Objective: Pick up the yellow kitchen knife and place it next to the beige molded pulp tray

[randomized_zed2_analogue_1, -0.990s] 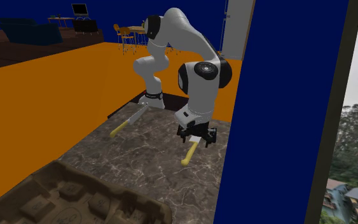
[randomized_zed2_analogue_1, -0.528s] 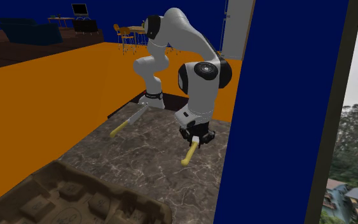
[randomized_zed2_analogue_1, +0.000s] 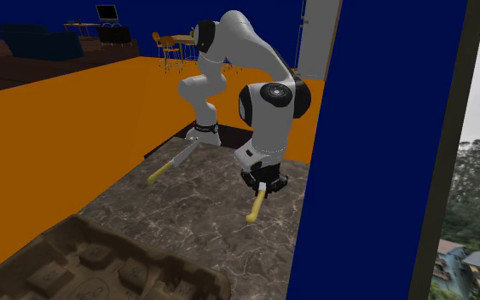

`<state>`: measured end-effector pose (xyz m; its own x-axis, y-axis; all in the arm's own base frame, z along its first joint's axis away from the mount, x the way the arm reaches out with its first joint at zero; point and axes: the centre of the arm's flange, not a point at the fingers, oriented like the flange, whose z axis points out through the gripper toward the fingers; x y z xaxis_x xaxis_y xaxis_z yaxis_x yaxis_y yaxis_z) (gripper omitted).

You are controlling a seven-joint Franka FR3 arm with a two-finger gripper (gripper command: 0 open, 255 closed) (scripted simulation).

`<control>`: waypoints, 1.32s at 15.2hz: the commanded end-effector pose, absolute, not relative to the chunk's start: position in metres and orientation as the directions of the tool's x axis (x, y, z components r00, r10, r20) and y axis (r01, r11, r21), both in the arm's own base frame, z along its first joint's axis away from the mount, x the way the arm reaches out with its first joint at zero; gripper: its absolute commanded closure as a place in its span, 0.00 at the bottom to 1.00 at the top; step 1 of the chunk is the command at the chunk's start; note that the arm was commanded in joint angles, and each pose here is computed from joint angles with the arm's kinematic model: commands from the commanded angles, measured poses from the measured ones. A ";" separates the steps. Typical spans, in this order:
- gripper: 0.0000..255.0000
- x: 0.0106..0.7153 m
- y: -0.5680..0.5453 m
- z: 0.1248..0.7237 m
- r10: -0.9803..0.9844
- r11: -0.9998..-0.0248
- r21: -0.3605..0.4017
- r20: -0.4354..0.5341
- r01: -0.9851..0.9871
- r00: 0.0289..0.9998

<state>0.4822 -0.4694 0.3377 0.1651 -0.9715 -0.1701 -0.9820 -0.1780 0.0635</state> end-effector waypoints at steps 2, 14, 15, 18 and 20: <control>1.00 0.482 -0.469 0.348 -0.971 -0.178 0.064 -0.171 -0.982 0.165; 1.00 0.482 -0.469 0.411 -0.971 -0.178 0.064 -0.171 -0.982 0.165; 1.00 0.482 -0.469 0.417 -0.971 -0.178 0.064 -0.171 -0.982 0.165; 1.00 0.482 -0.469 0.432 -0.971 -0.178 0.064 -0.171 -0.982 0.165; 1.00 0.482 -0.469 0.443 -0.971 -0.178 0.064 -0.171 -0.982 0.165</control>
